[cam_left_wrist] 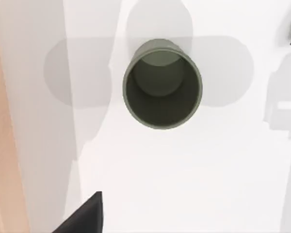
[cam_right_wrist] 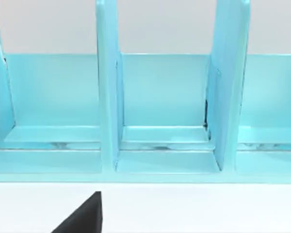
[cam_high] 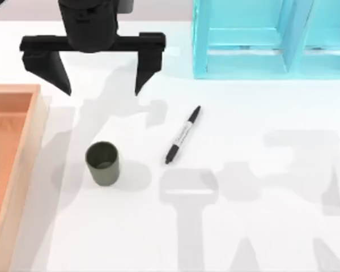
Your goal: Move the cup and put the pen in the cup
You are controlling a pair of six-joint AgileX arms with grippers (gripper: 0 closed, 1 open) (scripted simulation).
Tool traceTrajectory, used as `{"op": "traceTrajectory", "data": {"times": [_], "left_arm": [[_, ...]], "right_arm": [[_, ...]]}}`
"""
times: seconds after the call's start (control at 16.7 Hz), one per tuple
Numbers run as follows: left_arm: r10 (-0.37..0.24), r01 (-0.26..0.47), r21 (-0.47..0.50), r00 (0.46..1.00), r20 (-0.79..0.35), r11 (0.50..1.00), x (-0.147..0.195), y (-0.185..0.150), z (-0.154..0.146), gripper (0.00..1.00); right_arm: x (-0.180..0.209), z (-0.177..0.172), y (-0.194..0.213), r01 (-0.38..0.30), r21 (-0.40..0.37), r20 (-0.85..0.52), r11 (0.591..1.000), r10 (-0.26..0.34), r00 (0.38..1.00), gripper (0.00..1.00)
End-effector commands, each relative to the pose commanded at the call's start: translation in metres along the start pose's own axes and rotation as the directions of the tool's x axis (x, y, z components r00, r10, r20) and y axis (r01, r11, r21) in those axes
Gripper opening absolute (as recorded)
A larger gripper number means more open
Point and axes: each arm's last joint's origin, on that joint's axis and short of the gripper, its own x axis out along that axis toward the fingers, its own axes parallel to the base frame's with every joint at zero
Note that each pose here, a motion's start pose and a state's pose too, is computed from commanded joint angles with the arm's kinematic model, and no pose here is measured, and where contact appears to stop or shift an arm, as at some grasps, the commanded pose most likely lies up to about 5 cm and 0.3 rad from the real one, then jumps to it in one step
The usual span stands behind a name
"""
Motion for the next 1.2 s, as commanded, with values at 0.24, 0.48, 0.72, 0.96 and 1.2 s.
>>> {"op": "traceTrajectory", "data": {"times": [0.24,0.48,0.72,0.96,1.2], "left_arm": [[0.058,-0.064,0.14,0.997,0.047,0.988,0.039,-0.046,0.021,1.0],[0.135,-0.164,0.342,0.985,0.107,0.925,0.11,-0.114,0.033,1.0],[0.147,-0.203,0.419,0.976,0.162,0.885,0.131,-0.142,0.03,1.0],[0.149,-0.202,0.415,0.977,0.155,0.887,0.133,-0.14,0.031,1.0],[0.147,-0.202,0.419,0.976,0.162,0.885,0.157,-0.14,0.036,1.0]], "right_arm": [[0.0,0.0,0.0,0.0,0.0,0.0,1.0,0.0,1.0,1.0],[0.0,0.0,0.0,0.0,0.0,0.0,1.0,0.0,1.0,1.0],[0.0,0.0,0.0,0.0,0.0,0.0,1.0,0.0,1.0,1.0],[0.0,0.0,0.0,0.0,0.0,0.0,1.0,0.0,1.0,1.0],[0.0,0.0,0.0,0.0,0.0,0.0,1.0,0.0,1.0,1.0]]}}
